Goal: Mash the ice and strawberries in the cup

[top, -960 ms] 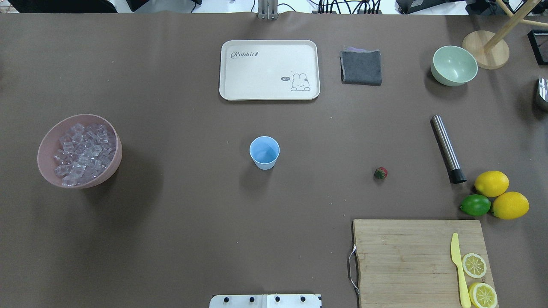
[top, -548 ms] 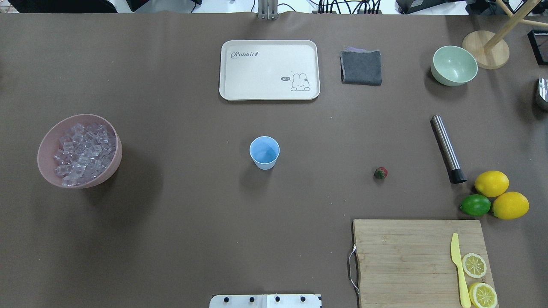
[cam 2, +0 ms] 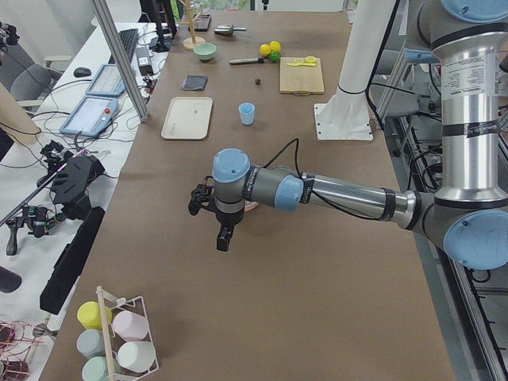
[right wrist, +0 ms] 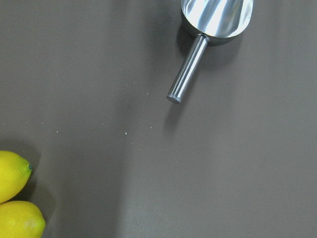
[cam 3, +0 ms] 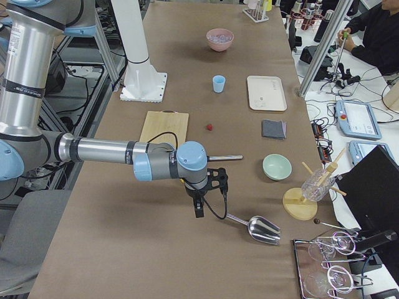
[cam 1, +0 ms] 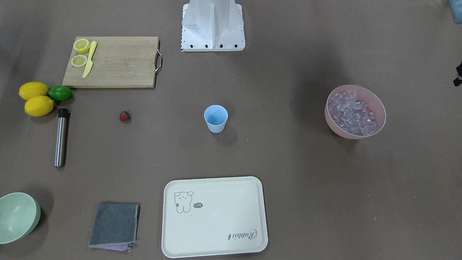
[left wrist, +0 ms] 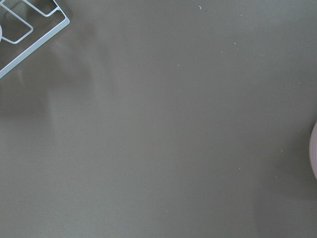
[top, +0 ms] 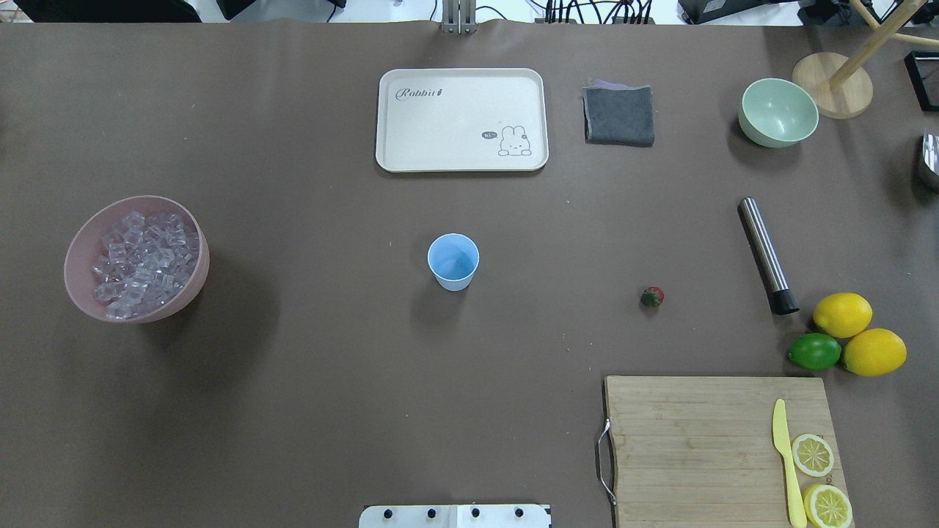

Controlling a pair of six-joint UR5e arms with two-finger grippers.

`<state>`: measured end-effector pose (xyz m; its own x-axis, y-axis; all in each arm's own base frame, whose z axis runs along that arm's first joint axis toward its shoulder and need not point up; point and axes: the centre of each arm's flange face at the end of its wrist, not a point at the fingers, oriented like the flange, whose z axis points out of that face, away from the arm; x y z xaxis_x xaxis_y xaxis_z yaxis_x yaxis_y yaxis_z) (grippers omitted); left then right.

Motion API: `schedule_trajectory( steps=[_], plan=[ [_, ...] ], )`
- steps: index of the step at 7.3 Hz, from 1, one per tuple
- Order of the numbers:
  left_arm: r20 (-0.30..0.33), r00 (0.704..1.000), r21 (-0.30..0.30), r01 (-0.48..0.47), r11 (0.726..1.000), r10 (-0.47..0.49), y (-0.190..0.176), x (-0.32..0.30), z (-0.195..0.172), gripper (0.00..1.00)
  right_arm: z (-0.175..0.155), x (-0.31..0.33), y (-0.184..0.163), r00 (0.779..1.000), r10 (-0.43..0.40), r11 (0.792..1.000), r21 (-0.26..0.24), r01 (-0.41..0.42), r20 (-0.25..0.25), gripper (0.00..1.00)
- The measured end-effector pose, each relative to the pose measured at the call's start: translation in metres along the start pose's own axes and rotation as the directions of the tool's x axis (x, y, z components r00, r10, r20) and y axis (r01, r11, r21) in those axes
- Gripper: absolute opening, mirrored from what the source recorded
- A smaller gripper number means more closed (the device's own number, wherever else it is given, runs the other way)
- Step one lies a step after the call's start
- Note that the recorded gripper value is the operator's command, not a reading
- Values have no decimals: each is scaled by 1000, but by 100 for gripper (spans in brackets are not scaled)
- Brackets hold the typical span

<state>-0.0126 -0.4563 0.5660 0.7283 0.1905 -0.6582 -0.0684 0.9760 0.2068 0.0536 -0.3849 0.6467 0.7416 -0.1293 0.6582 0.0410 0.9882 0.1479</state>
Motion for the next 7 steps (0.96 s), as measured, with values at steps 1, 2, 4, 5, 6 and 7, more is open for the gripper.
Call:
schedule_trajectory(
  steps=[1, 2, 4, 5, 6, 7],
  plan=[
    [1, 1000, -3, 3, 1000, -3, 1, -1, 1, 97, 0, 0, 0, 1000, 1, 1000, 0, -1, 1, 100],
    [1, 1000, -3, 4, 1000, -4, 1, -2, 1, 97, 0, 0, 0, 1000, 1, 1000, 0, -1, 2, 100],
    [-1, 1000, 9, -9, 1000, 9, -4, 4, -4, 97, 1, 1, 1, 1000, 5, 1000, -3, -5, 4, 100],
    [-7, 1000, 26, -14, 1000, 15, -10, 14, -12, 97, 2, 1, 3, 1000, 6, 1000, -4, -6, 6, 100],
    [-29, 1000, 47, 4, 999, -3, -20, 34, -21, 98, 3, 1, 4, 1000, 8, 1000, -6, -8, 14, 100],
    [-61, 997, 61, 43, 997, -39, -29, 66, -30, 98, 3, 1, 5, 1000, 13, 1000, -8, -13, 22, 100]
  ],
)
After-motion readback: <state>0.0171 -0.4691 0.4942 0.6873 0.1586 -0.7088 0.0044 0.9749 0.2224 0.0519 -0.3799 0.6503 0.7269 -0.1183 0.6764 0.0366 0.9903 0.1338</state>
